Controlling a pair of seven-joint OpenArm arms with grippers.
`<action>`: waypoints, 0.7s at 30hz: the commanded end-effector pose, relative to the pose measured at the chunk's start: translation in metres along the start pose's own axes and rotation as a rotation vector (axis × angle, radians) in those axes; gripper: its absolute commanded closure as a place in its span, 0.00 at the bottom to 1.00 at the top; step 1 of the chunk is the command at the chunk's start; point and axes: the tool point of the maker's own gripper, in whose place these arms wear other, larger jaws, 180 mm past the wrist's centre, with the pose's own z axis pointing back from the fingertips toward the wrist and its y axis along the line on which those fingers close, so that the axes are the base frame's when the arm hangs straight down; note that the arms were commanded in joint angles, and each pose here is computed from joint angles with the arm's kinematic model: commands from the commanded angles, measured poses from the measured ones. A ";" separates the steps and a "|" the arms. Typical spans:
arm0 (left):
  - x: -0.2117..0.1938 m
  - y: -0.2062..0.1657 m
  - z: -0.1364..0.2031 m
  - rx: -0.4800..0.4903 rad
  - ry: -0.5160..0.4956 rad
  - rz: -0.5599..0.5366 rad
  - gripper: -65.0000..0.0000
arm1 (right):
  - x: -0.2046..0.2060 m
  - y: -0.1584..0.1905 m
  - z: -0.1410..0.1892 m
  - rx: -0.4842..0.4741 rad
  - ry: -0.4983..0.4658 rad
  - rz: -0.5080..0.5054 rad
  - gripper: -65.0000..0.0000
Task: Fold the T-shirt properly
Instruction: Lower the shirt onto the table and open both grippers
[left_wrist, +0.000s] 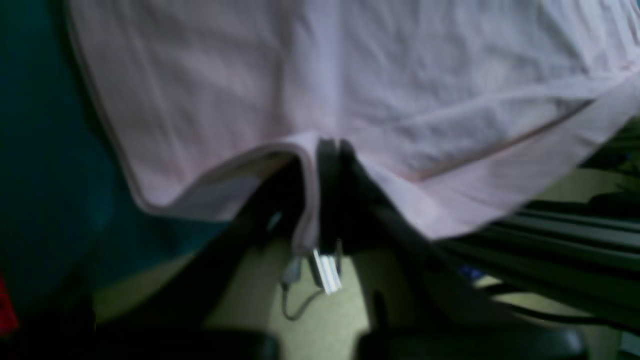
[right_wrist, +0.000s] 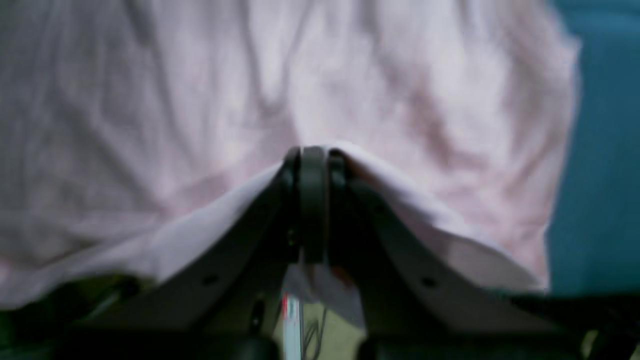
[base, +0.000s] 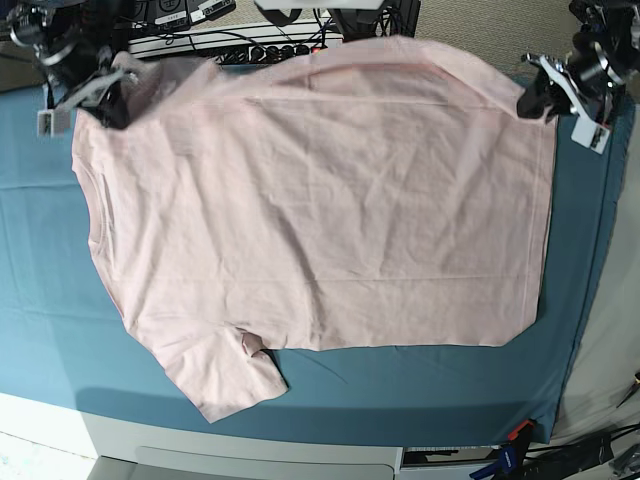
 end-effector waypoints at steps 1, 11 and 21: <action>0.012 0.000 0.003 0.000 -0.037 -0.026 1.00 | 0.014 -0.001 -0.001 -0.008 -0.049 0.017 1.00; 0.037 0.019 -0.005 0.066 -0.103 -0.048 1.00 | 0.022 0.006 -0.056 0.004 -0.064 0.026 1.00; 0.043 0.032 -0.039 0.117 -0.060 -0.060 1.00 | 0.042 0.006 -0.098 0.042 -0.092 -0.028 1.00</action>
